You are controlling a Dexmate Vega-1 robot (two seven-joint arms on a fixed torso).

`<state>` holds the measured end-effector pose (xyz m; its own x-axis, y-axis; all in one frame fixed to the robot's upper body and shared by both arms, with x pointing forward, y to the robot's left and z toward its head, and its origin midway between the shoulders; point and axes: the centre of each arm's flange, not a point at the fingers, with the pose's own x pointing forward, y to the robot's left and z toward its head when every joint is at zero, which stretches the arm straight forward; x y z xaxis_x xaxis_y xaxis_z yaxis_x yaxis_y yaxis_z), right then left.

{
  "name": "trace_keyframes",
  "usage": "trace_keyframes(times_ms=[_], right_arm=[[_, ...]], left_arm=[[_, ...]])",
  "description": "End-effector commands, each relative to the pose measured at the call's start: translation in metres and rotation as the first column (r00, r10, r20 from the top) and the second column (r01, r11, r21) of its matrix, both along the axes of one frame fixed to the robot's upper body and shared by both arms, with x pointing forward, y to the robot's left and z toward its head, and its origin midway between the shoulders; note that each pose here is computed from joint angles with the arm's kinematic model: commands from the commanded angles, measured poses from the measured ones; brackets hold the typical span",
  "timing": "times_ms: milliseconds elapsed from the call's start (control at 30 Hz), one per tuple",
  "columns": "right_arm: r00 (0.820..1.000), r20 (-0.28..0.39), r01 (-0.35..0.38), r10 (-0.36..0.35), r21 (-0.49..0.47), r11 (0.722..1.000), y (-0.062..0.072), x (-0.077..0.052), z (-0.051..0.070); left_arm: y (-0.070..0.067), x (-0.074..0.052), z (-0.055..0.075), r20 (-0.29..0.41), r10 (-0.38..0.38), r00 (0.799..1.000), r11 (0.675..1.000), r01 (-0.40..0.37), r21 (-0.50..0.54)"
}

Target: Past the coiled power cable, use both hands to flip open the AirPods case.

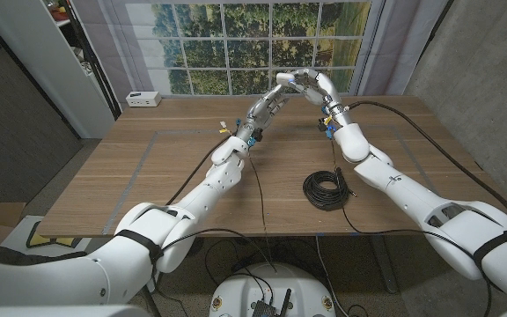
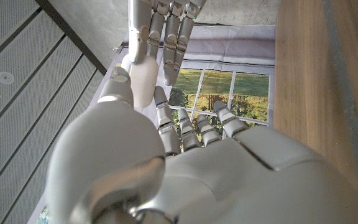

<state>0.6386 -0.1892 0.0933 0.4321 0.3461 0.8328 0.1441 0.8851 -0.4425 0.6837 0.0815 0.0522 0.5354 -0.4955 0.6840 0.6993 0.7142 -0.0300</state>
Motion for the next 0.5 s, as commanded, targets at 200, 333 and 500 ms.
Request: trace_keyframes(times_ms=[200,333,500], right_arm=[[0.995,-0.073,-0.058,0.061,0.047,0.997,-0.007,0.000,0.004],[0.991,-0.098,-0.083,0.090,0.071,0.994,-0.009,0.001,0.005],[0.989,-0.099,-0.099,0.108,0.085,0.991,-0.011,0.001,0.005]], left_arm=[[0.030,-0.013,0.021,0.160,0.260,0.952,0.931,-0.291,0.219],[0.033,-0.014,0.023,0.179,0.306,0.935,0.905,-0.344,0.251],[0.039,-0.016,0.026,0.215,0.366,0.905,0.860,-0.417,0.293]])
